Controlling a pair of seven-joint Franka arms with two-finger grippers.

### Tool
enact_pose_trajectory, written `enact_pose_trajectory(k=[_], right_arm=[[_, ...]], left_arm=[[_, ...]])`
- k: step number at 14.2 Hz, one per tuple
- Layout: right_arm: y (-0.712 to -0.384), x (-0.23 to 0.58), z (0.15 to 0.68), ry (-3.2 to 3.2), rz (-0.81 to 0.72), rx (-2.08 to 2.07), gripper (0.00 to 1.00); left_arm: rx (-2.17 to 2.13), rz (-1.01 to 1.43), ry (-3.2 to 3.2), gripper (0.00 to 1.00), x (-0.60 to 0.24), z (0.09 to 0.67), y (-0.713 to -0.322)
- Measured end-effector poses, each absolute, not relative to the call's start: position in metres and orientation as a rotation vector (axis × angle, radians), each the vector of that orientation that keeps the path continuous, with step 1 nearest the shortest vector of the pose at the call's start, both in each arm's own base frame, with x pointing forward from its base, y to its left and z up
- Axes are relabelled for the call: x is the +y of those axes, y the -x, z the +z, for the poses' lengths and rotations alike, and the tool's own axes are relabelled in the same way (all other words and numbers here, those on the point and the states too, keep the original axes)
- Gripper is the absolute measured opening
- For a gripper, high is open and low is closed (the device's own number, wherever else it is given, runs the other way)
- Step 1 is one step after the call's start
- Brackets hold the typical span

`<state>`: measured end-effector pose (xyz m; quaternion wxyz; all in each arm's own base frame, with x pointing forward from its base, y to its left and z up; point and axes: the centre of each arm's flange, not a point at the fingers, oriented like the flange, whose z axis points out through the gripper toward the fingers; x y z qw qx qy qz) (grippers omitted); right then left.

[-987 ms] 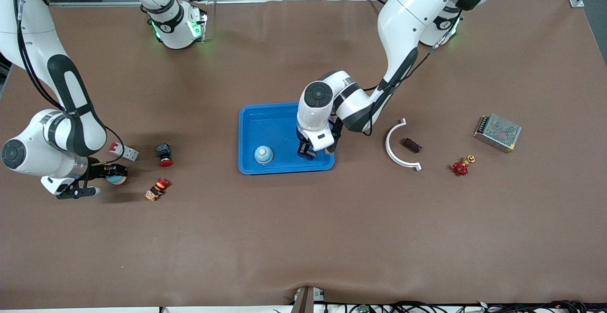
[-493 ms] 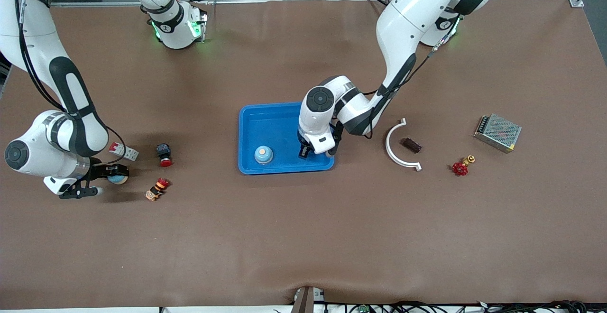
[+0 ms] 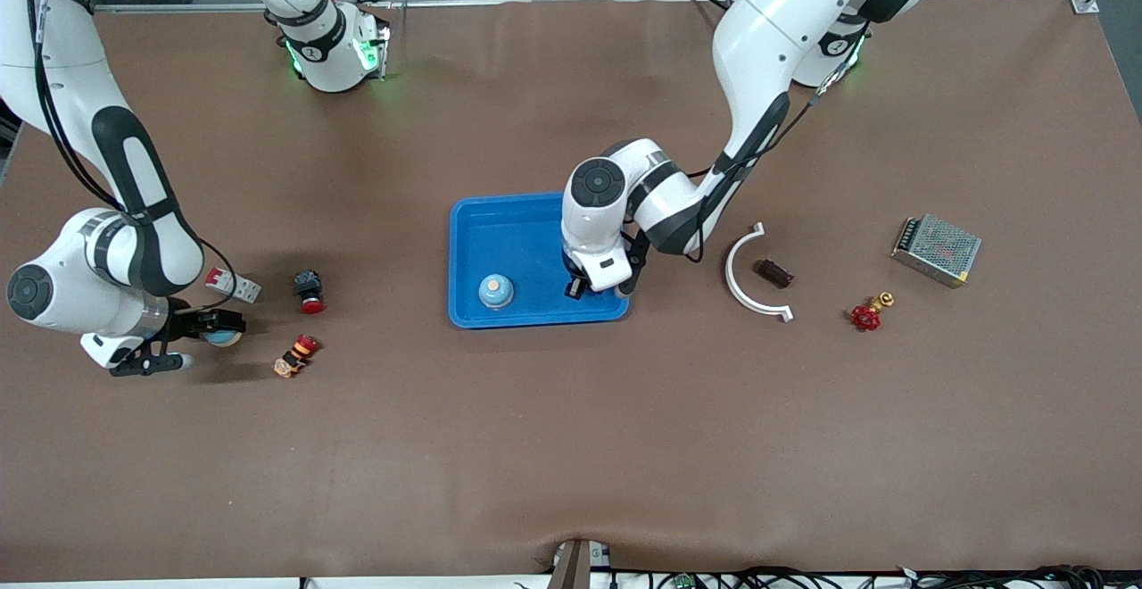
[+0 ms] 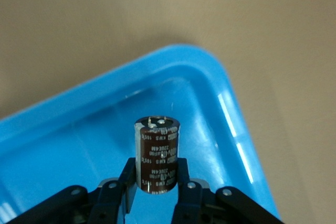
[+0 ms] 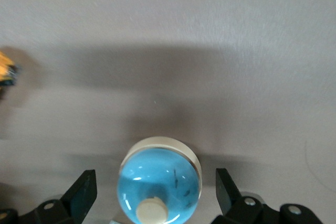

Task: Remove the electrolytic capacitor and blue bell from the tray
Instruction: 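Lift the capacitor with the left gripper while the right gripper sets the bell down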

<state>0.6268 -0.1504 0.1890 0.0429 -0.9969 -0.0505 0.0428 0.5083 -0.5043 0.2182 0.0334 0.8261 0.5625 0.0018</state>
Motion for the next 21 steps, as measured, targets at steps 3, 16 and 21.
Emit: enact_pose_trajectory(k=[3,16,21], right_arm=[[-0.638,-0.131,0.228,3.014,0.233,-0.091,1.00],[-0.628,0.114,0.338,3.052,0.333,0.532,1.00],[-0.612,0.163,0.322,3.014,0.222,0.639,1.00]], left_arm=[[1.677,0.052,-2.651,0.34,-0.485,0.267,-0.519],[1.473,-0.103,-3.045,0.34,-0.230,0.289,-0.576],[1.327,-0.253,-3.167,0.34,-0.142,0.276,-0.545]])
